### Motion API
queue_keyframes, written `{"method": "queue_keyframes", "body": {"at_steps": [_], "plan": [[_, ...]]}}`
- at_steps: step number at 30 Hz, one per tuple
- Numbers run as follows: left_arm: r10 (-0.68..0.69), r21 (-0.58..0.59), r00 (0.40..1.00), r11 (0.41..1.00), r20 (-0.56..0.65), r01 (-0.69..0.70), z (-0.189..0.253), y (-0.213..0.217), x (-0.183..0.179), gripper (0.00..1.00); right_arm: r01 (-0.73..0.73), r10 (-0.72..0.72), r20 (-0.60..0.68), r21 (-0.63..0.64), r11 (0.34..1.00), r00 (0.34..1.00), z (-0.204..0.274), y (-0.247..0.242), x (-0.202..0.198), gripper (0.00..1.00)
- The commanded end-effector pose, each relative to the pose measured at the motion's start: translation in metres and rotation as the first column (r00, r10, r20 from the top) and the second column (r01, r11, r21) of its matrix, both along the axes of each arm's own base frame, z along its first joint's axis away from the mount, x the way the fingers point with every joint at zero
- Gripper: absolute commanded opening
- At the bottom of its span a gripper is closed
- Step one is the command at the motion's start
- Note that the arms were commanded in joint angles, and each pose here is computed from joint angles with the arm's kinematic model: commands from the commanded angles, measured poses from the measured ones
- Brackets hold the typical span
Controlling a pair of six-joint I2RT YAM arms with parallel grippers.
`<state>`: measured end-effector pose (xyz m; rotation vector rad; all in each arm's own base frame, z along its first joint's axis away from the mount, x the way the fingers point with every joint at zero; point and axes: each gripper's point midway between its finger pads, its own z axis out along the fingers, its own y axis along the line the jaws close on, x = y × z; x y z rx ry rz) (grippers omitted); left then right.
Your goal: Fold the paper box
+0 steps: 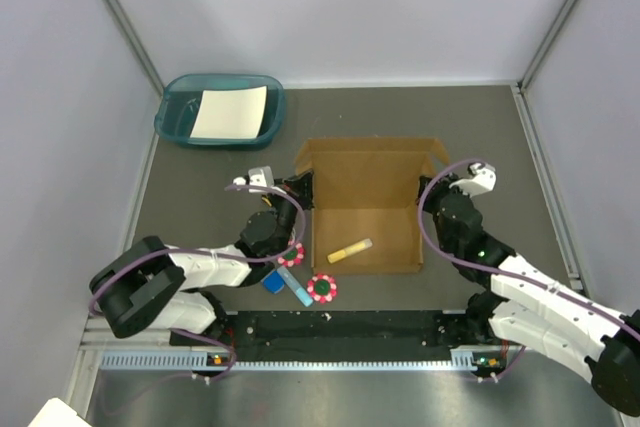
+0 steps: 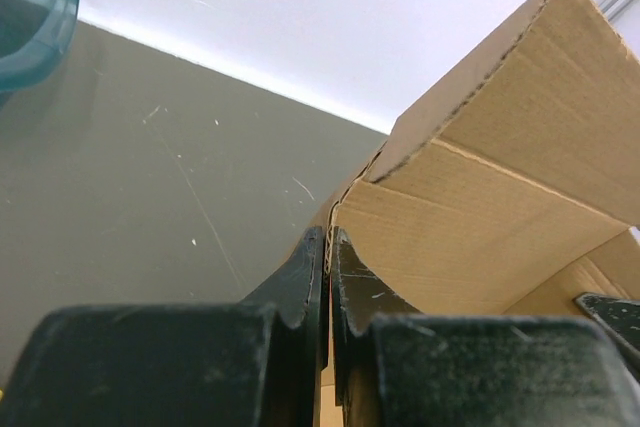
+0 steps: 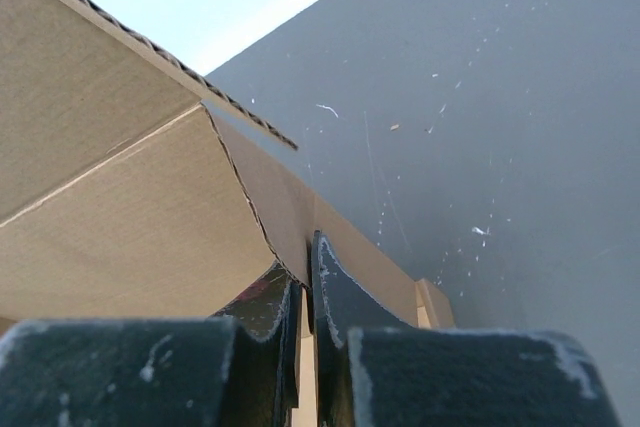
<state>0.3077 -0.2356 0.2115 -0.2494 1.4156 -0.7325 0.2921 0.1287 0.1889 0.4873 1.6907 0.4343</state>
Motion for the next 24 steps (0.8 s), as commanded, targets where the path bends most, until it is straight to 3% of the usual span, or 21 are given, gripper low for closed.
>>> {"method": "queue_keyframes", "body": {"at_steps": [1,10,24], "plan": [[-0.163,-0.124,0.986,0.98,-0.035,0.157,0.003,-0.037,-0.031,0.0,-0.061,0.026,-0.281,-0.117,0.991,0.959,-0.089,-0.004,-0.04,0.0],[-0.068,-0.127,0.99,0.991,-0.124,0.052,-0.022,-0.032,-0.03,0.02,0.025,-0.044,-0.297,-0.066,0.998,0.954,-0.093,-0.01,-0.047,0.0],[0.023,0.152,0.996,0.988,0.086,-0.036,0.023,-0.029,0.016,0.0,0.011,-0.05,-0.272,-0.144,0.989,0.961,-0.084,-0.007,-0.036,0.0]]}}
